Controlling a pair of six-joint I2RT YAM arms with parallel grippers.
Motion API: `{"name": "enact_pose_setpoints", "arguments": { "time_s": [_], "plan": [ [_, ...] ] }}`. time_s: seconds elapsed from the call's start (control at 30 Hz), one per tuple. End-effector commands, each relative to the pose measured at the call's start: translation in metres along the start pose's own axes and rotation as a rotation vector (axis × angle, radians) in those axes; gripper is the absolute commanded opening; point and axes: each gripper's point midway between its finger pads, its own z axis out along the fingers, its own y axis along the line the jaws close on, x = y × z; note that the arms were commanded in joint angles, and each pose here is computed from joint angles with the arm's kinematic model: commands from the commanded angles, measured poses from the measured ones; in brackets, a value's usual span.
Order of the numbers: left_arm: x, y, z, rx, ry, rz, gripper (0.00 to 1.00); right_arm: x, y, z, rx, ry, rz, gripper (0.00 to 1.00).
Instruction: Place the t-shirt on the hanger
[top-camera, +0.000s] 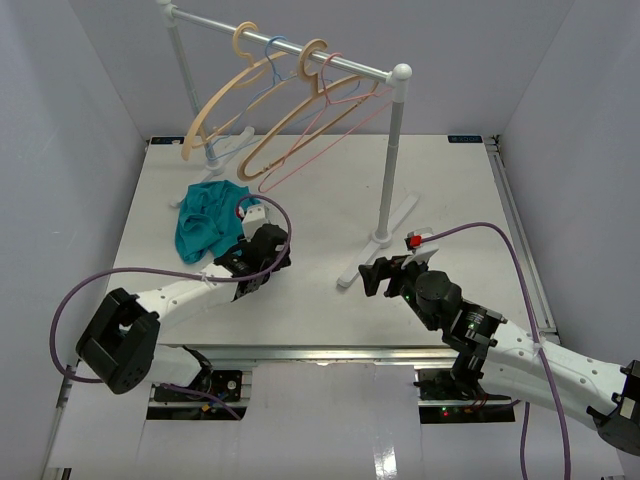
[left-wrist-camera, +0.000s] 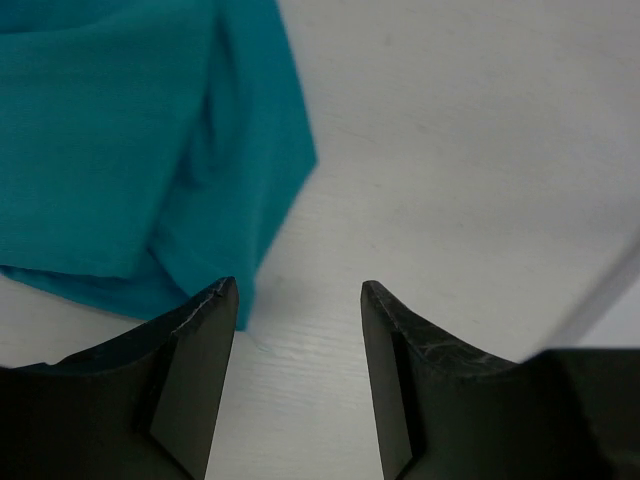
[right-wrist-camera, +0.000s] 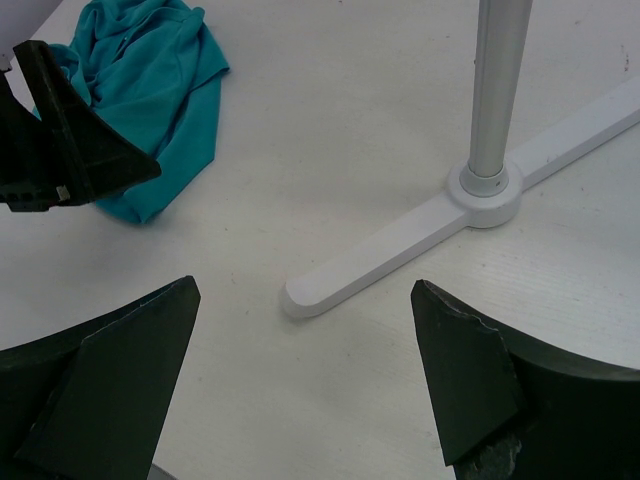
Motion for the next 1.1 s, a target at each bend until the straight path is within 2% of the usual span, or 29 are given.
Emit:
{"name": "enact_pose_setpoints", "arguments": {
  "time_s": [0.0,0.23,0.37,0.43,0.47,0.57,0.67,0.87,0.9,0.93,0.97,1.0,1.07],
  "plan": [
    [0.01,0.04,0.014,-0.155,0.019,0.057,0.63,-0.016,0.003,-0.002,-0.009,-0.05,0.021,0.93],
    [0.028,0.049,0.038,-0.225,0.083,0.093,0.62,-0.013,0.003,0.0,-0.001,-0.038,0.013,0.93],
    [0.041,0.058,0.046,-0.273,0.115,0.105,0.53,-0.013,0.003,0.001,0.001,-0.034,0.011,0.93],
    [0.046,0.054,0.047,-0.244,0.139,0.109,0.1,-0.014,0.003,0.001,0.001,-0.036,0.013,0.93],
    [0.047,0.045,0.046,-0.194,0.151,0.105,0.0,-0.014,0.003,0.001,0.001,-0.036,0.012,0.93],
    [0.043,0.003,0.03,0.009,0.146,0.089,0.0,-0.014,0.003,0.001,0.0,-0.036,0.012,0.94],
    [0.037,-0.062,-0.013,0.229,0.103,0.128,0.0,-0.013,0.003,0.002,0.003,-0.033,0.008,0.94],
    [0.03,-0.151,-0.081,0.547,0.085,0.175,0.0,-0.012,0.001,0.004,0.018,-0.028,-0.003,0.94],
    [0.034,-0.161,-0.089,0.597,0.097,0.185,0.0,-0.011,0.001,0.004,0.019,-0.027,-0.005,0.94],
    [0.035,-0.168,-0.095,0.634,0.1,0.189,0.07,-0.011,0.001,0.004,0.02,-0.026,-0.006,0.93],
    [0.035,-0.17,-0.099,0.654,0.105,0.196,0.31,-0.011,0.0,0.004,0.02,-0.025,-0.011,0.93],
    [0.031,-0.17,-0.101,0.657,0.096,0.199,0.51,-0.01,0.0,0.004,0.02,-0.023,-0.015,0.93],
    [0.017,-0.163,-0.103,0.613,0.059,0.205,0.74,-0.009,0.001,0.004,0.018,-0.019,-0.023,0.93]
  ]
}}
